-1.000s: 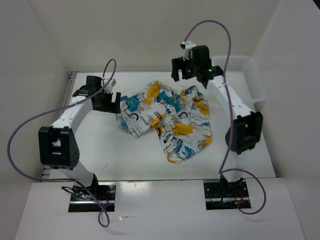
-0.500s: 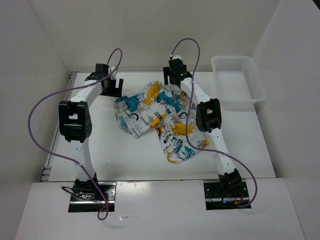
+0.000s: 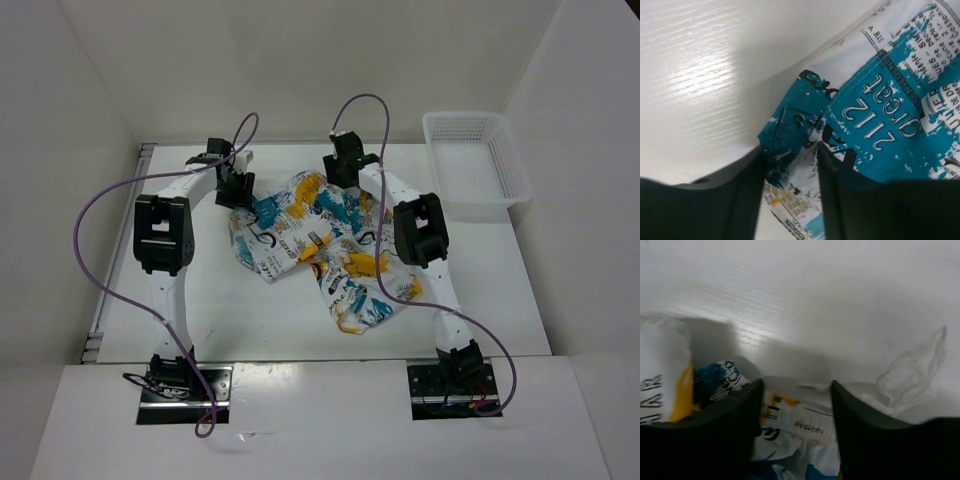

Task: Fold and stack the shorts
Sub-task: Move the shorts to the center of the board, then flatten the shorts out

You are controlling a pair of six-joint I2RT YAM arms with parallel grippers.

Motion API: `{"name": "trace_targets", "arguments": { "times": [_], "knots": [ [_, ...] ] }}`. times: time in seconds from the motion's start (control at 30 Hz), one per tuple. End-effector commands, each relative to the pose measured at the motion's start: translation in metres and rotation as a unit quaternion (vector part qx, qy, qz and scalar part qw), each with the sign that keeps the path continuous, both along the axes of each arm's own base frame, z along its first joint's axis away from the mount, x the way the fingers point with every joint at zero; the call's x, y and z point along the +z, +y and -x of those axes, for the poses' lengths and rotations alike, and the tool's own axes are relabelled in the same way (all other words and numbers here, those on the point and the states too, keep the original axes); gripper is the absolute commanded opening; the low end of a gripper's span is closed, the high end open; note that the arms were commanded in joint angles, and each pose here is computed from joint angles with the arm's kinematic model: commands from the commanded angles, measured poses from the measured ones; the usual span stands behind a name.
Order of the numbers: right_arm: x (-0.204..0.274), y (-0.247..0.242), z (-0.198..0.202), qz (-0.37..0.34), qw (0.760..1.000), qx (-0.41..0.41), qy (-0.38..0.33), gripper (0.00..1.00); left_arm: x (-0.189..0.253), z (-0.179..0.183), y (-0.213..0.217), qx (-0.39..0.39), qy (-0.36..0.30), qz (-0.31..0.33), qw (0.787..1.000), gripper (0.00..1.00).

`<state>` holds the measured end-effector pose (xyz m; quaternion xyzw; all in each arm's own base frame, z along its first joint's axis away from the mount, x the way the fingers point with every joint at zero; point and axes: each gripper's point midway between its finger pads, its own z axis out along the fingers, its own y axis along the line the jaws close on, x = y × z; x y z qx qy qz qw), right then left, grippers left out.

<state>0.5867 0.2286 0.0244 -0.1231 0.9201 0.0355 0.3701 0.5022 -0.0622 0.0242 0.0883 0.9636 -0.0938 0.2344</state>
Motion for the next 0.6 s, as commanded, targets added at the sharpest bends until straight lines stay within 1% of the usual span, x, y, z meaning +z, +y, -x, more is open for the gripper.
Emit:
{"name": "trace_targets", "arguments": {
  "times": [0.0, 0.03, 0.07, 0.1, 0.13, 0.17, 0.2, 0.27, 0.3, 0.33, 0.37, 0.4, 0.43, 0.47, 0.5, 0.53, 0.57],
  "knots": [
    [-0.006, 0.018, 0.039, 0.008, 0.998, 0.044, 0.05, 0.53, -0.038, 0.032, -0.012, -0.016, 0.085, 0.027, 0.996, 0.46],
    [0.002, 0.02, 0.039, 0.002, 0.998, 0.048, 0.046, 0.44, -0.045, 0.041, -0.013, -0.017, 0.098, 0.03, 0.995, 0.34],
    [0.004, 0.026, 0.049, 0.001, 0.997, 0.064, 0.054, 0.23, -0.042, 0.043, -0.014, -0.019, 0.098, 0.035, 0.994, 0.22],
    [0.008, 0.029, 0.051, -0.006, 0.996, 0.07, 0.054, 0.13, -0.041, 0.045, -0.014, -0.019, 0.098, 0.035, 0.994, 0.02],
    [0.012, 0.039, 0.058, -0.013, 0.994, 0.09, 0.056, 0.04, -0.035, 0.046, -0.014, -0.019, 0.094, 0.035, 0.995, 0.0],
    [0.014, 0.041, 0.063, -0.021, 0.993, 0.098, 0.061, 0.0, -0.032, 0.048, -0.017, -0.022, 0.094, 0.043, 0.994, 0.0],
    [0.036, 0.051, 0.066, -0.049, 0.991, 0.113, 0.052, 0.0, -0.02, 0.045, -0.017, -0.023, 0.081, 0.043, 0.996, 0.0],
    [0.056, 0.06, 0.073, -0.076, 0.987, 0.135, 0.049, 0.0, -0.004, 0.042, -0.011, -0.017, 0.067, 0.044, 0.997, 0.0],
    [0.069, 0.063, 0.074, -0.085, 0.985, 0.142, 0.04, 0.0, 0.023, 0.032, -0.01, -0.016, 0.031, 0.041, 0.999, 0.0],
    [0.101, 0.066, 0.075, -0.1, 0.983, 0.152, 0.017, 0.0, 0.042, 0.025, -0.004, -0.01, 0.007, 0.037, 0.999, 0.0],
    [0.118, 0.067, 0.079, -0.109, 0.981, 0.159, 0.009, 0.0, 0.063, 0.017, -0.002, -0.008, -0.02, 0.031, 0.999, 0.0],
    [0.134, 0.066, 0.08, -0.121, 0.979, 0.165, -0.001, 0.0, 0.1, 0.01, 0.002, -0.003, -0.064, 0.022, 0.998, 0.0],
    [0.162, 0.059, 0.078, -0.132, 0.978, 0.158, -0.027, 0.0, 0.135, -0.003, 0.003, -0.001, -0.108, 0.02, 0.994, 0.0],
    [0.186, 0.056, 0.07, -0.146, 0.976, 0.15, -0.052, 0.0, 0.161, -0.011, 0.003, -0.001, -0.141, 0.021, 0.99, 0.0],
    [0.198, 0.042, 0.059, -0.15, 0.978, 0.132, -0.067, 0.0, 0.183, -0.017, 0.007, 0.006, -0.169, 0.012, 0.986, 0.0],
    [0.241, 0.037, 0.047, -0.166, 0.972, 0.119, -0.114, 0.0, 0.204, -0.025, 0.009, 0.01, -0.195, 0.008, 0.981, 0.0],
    [0.26, 0.029, 0.035, -0.168, 0.969, 0.109, -0.143, 0.0, 0.248, -0.041, 0.012, 0.017, -0.25, 0.003, 0.968, 0.0]
  ]
}}
